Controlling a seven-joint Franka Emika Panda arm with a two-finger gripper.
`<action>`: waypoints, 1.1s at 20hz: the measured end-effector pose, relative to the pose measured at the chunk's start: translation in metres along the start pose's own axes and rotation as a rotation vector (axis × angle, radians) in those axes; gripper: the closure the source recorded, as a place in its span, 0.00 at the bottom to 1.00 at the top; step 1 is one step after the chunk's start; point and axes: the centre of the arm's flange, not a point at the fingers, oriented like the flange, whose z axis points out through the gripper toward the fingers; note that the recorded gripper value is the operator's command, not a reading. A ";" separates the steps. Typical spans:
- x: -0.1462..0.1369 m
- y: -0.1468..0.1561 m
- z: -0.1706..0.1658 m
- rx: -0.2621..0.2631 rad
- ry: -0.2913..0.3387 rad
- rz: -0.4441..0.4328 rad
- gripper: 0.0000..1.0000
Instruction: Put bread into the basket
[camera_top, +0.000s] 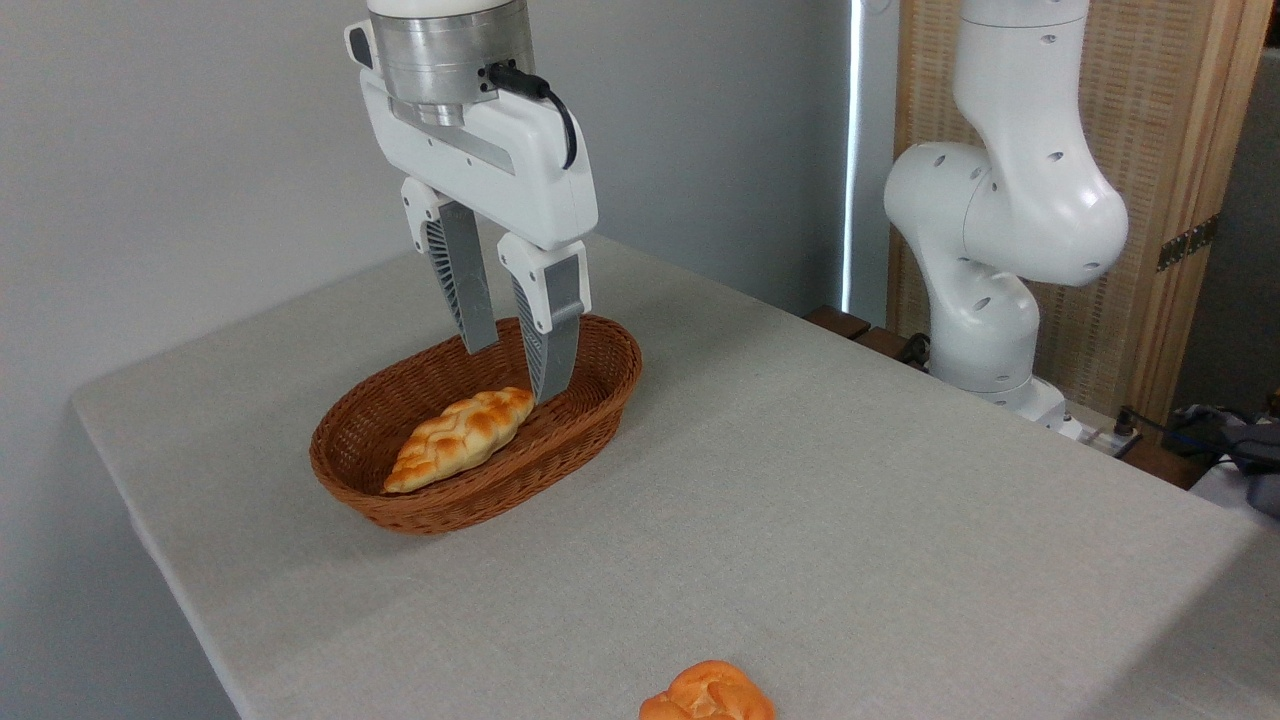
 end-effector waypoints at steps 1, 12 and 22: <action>0.000 0.000 0.000 0.000 0.000 0.001 0.00; 0.004 0.004 0.003 -0.005 -0.005 0.010 0.00; 0.002 0.014 -0.005 -0.008 -0.009 0.022 0.00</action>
